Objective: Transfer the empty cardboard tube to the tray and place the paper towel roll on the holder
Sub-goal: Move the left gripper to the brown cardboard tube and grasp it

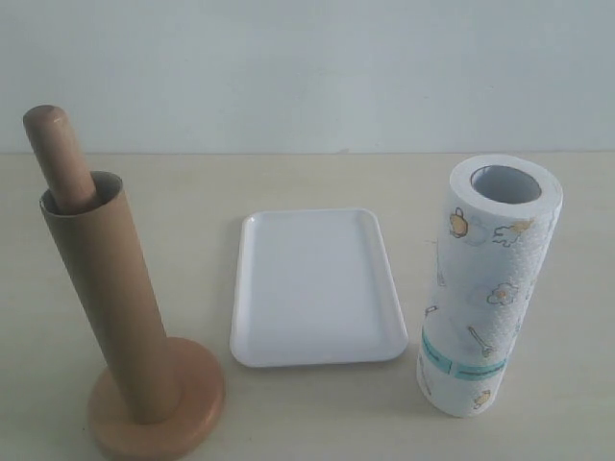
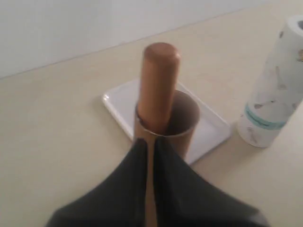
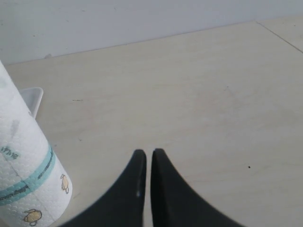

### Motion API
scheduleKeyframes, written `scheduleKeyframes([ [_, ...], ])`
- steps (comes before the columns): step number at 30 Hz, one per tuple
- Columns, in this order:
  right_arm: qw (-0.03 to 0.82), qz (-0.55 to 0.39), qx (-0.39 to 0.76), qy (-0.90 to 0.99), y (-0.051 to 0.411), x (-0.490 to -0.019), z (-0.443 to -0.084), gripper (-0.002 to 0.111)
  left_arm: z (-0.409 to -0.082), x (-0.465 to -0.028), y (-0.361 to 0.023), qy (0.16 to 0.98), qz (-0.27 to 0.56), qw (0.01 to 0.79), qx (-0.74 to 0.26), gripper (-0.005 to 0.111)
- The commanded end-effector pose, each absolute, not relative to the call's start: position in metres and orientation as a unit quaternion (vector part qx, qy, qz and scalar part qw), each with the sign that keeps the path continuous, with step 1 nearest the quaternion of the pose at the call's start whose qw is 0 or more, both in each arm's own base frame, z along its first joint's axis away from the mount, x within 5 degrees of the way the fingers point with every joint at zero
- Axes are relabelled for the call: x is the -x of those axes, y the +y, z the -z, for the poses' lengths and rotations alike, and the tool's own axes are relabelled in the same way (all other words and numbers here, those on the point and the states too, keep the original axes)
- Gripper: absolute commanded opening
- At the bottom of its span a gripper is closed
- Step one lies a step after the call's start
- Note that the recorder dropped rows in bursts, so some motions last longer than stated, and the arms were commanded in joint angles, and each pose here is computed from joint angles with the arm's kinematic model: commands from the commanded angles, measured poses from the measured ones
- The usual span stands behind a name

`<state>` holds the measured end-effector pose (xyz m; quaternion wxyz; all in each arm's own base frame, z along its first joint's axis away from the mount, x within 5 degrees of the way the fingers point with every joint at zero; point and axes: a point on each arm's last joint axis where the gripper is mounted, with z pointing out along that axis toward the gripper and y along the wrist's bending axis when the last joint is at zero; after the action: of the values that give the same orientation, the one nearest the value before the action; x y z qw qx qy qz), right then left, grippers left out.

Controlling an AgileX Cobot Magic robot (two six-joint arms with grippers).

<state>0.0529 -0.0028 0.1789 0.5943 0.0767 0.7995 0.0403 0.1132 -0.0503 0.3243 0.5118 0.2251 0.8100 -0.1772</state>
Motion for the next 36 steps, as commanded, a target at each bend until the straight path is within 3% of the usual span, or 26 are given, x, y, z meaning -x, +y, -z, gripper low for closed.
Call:
scheduleKeyframes([
  [1,0.599,-0.038,-0.073,0.796,-0.003,-0.053,-0.18,0.004,-0.308,-0.106,-0.06,0.807,0.246,0.485,-0.232,0.004],
  [3,0.599,-0.038,-0.073,0.796,-0.003,-0.053,-0.18,0.004,-0.304,-0.102,-0.063,0.792,0.265,0.495,-0.238,0.004],
  [6,0.599,-0.038,-0.073,0.796,-0.003,-0.053,-0.18,0.004,-0.288,-0.105,-0.056,0.791,0.226,0.526,-0.217,0.005],
  [8,0.599,-0.038,-0.073,0.796,-0.003,-0.053,-0.18,0.004,-0.275,-0.105,-0.055,0.799,0.235,0.519,-0.191,0.022],
  [10,0.599,-0.038,-0.073,0.796,-0.003,-0.053,-0.18,0.004,-0.272,-0.104,-0.056,0.788,0.222,0.528,-0.226,0.057],
  [11,0.599,-0.038,-0.073,0.796,-0.003,-0.053,-0.18,0.004,-0.273,-0.106,-0.055,0.774,0.189,0.546,-0.257,0.082],
  [13,0.599,-0.038,-0.073,0.796,-0.003,-0.053,-0.18,0.004,-0.272,-0.11,-0.052,0.771,0.182,0.565,-0.231,0.102],
  [16,0.599,-0.038,-0.073,0.796,-0.003,-0.053,-0.18,0.004,-0.27,-0.118,-0.049,0.76,0.133,0.581,-0.26,0.103],
  [20,0.599,-0.038,-0.073,0.796,-0.003,-0.053,-0.18,0.004,-0.261,-0.13,-0.056,0.774,0.193,0.55,-0.246,0.103],
  [27,0.599,-0.038,-0.073,0.796,-0.003,-0.053,-0.18,0.004,-0.247,-0.144,-0.06,0.772,0.171,0.526,-0.313,0.103],
  [36,0.599,-0.038,-0.073,0.796,-0.003,-0.053,-0.18,0.004,-0.233,-0.166,-0.067,0.77,0.222,0.516,-0.303,0.103],
])
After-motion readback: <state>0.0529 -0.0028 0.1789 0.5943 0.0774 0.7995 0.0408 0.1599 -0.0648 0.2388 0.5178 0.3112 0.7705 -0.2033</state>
